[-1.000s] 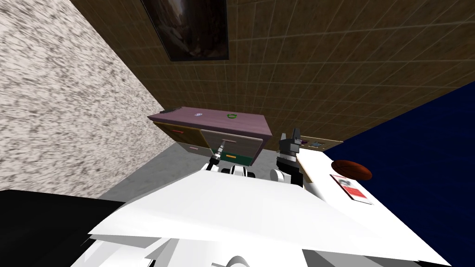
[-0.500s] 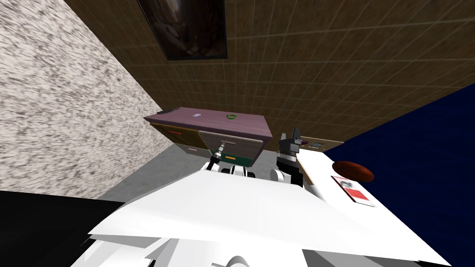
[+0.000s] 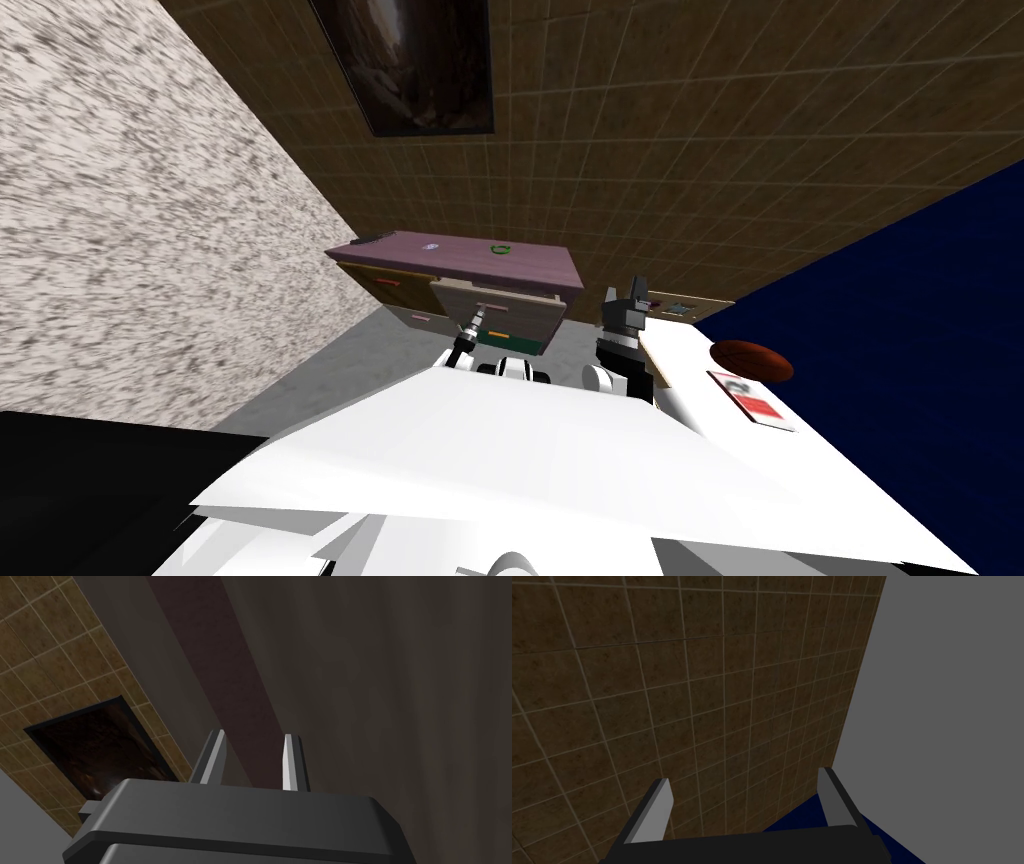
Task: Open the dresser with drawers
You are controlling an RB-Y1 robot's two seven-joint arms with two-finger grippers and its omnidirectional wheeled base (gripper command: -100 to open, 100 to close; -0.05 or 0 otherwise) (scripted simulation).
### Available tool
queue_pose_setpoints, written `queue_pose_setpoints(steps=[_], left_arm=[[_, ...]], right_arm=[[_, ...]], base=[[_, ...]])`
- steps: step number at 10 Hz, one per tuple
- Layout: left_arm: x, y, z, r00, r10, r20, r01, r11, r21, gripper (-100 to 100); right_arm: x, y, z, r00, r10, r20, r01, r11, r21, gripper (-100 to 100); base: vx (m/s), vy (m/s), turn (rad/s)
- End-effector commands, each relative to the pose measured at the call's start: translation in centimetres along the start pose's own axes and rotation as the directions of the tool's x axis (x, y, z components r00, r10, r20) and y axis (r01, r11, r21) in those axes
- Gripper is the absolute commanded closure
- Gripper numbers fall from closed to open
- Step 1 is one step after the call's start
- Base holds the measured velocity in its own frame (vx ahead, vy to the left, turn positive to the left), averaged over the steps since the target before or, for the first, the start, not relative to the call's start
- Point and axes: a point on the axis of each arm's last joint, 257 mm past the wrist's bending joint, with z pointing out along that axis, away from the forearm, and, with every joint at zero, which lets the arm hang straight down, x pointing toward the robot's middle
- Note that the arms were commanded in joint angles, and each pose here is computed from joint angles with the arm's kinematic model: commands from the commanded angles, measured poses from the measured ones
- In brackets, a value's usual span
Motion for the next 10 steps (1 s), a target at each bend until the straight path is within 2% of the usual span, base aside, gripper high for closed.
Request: queue_pose_setpoints(steps=[1, 6, 7, 8, 10], left_arm=[[0.1, 0.1, 0.0, 1.0000, 0.000, -0.005, 0.000, 1.0000, -0.006, 100], [0.5, 0.8, -1.1, 0.9998, 0.000, -0.022, -0.001, 0.9995, -0.032, 100], [0.4, 0.0, -0.5, 0.9999, -0.003, -0.016, 0.003, 1.0000, -0.007, 100], [-0.7, -0.4, 0.5, 0.9999, -0.002, -0.013, 0.002, 0.9999, -0.012, -100], [-1.3, -0.6, 1.0, 0.9999, -0.001, -0.010, 0.001, 0.9999, -0.014, -100]], right_arm=[[0.0, 0.0, 0.0, 1.000, 0.000, 0.000, 0.000, 1.000, 0.000, 0], [0.0, 0.0, 0.0, 1.000, 0.000, 0.000, 0.000, 1.000, 0.000, 0], [0.0, 0.0, 0.0, 1.000, 0.000, 0.000, 0.000, 1.000, 0.000, 0], [0.0, 0.0, 0.0, 1.000, 0.000, 0.000, 0.000, 1.000, 0.000, 0], [0.0, 0.0, 0.0, 1.000, 0.000, 0.000, 0.000, 1.000, 0.000, 0]], base=[[-0.087, 0.004, -0.005], [-0.164, 0.013, 0.023], [-0.098, 0.009, -0.004], [-0.069, -0.017, -0.061], [-0.058, -0.022, -0.023]])
